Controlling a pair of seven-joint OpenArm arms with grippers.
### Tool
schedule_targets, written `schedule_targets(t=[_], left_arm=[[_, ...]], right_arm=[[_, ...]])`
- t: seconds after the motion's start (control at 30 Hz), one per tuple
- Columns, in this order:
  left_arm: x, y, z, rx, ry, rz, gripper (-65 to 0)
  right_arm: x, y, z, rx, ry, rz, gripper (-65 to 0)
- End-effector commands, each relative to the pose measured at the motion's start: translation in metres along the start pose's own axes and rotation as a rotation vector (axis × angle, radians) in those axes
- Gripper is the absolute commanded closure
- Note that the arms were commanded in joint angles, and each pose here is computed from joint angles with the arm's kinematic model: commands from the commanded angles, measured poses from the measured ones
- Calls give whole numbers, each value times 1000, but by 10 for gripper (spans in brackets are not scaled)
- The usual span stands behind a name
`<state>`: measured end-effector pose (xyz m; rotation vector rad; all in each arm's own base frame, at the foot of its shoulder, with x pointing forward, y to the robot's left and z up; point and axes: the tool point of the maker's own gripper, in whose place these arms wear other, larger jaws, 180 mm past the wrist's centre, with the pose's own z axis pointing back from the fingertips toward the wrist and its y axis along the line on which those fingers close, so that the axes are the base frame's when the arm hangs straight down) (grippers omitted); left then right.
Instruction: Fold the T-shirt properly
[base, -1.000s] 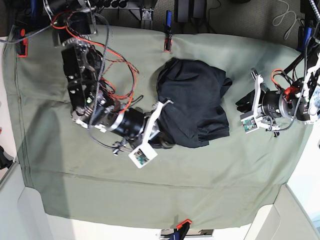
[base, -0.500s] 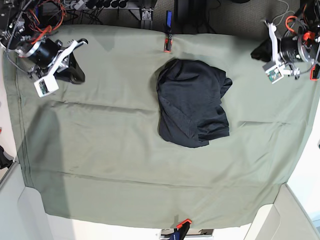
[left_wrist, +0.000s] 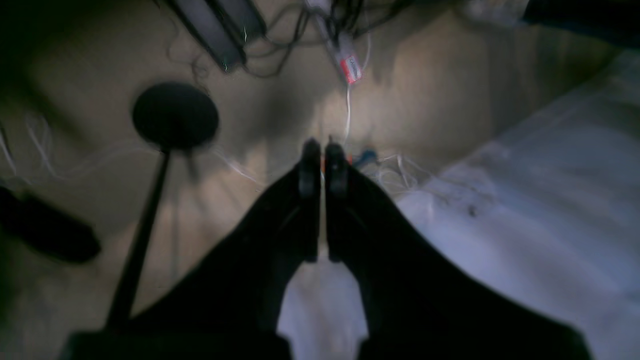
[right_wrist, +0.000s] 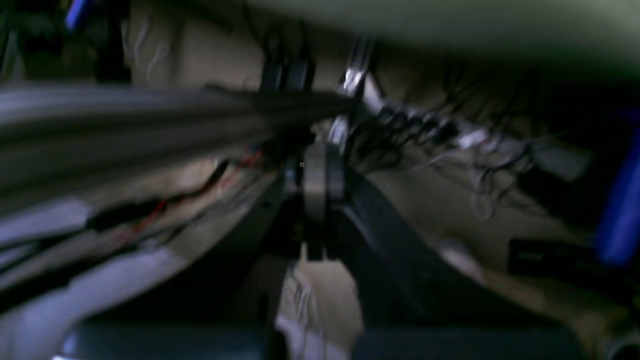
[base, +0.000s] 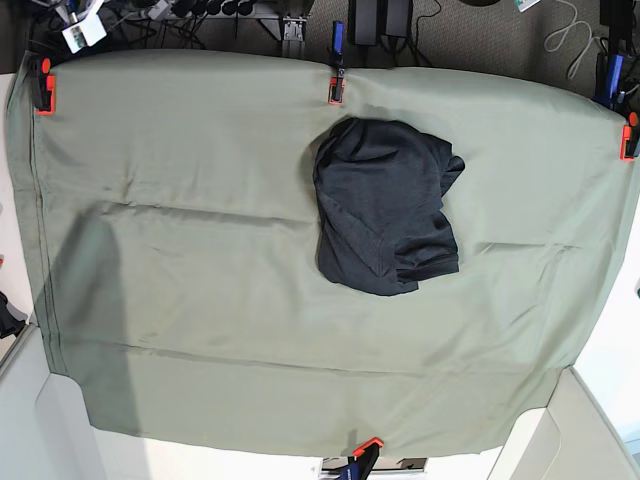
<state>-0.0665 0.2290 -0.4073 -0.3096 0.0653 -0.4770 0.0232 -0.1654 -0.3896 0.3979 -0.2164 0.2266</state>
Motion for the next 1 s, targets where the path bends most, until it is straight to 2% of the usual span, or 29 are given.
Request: schedule_targets(t=[0.0, 0.13, 0.27, 0.37, 0.53, 0.67, 0.77, 0.9, 0.97], left_arm=[[-19, -3, -4, -12, 69, -8, -15], [-55, -9, -37, -47, 204, -6, -15], [-71, 0, -76, -40, 307, 48, -15], [-69, 14, -105, -45, 359, 82, -15], [-42, 27, -146, -76, 430, 53, -15], [-6, 31, -178, -49, 406, 74, -15], [27, 31, -199, -11, 359, 92, -15], [49, 18, -216, -5, 369, 88, -15], [62, 14, -222, -1, 343, 85, -15]], right_arm=[[-11, 2, 1, 2, 30, 4, 0], [-54, -4, -11, -7, 159, -42, 0], [-102, -11, -25, 12, 281, -148, 0], [-140, -20, -37, -6, 385, -242, 0], [-175, -52, -60, -98, 525, -354, 0], [-174, -73, -82, -121, 587, -423, 0], [-157, -84, -101, -110, 576, -466, 0], [-130, -93, -118, -96, 543, -493, 0], [-115, -98, -124, -94, 517, -491, 0]])
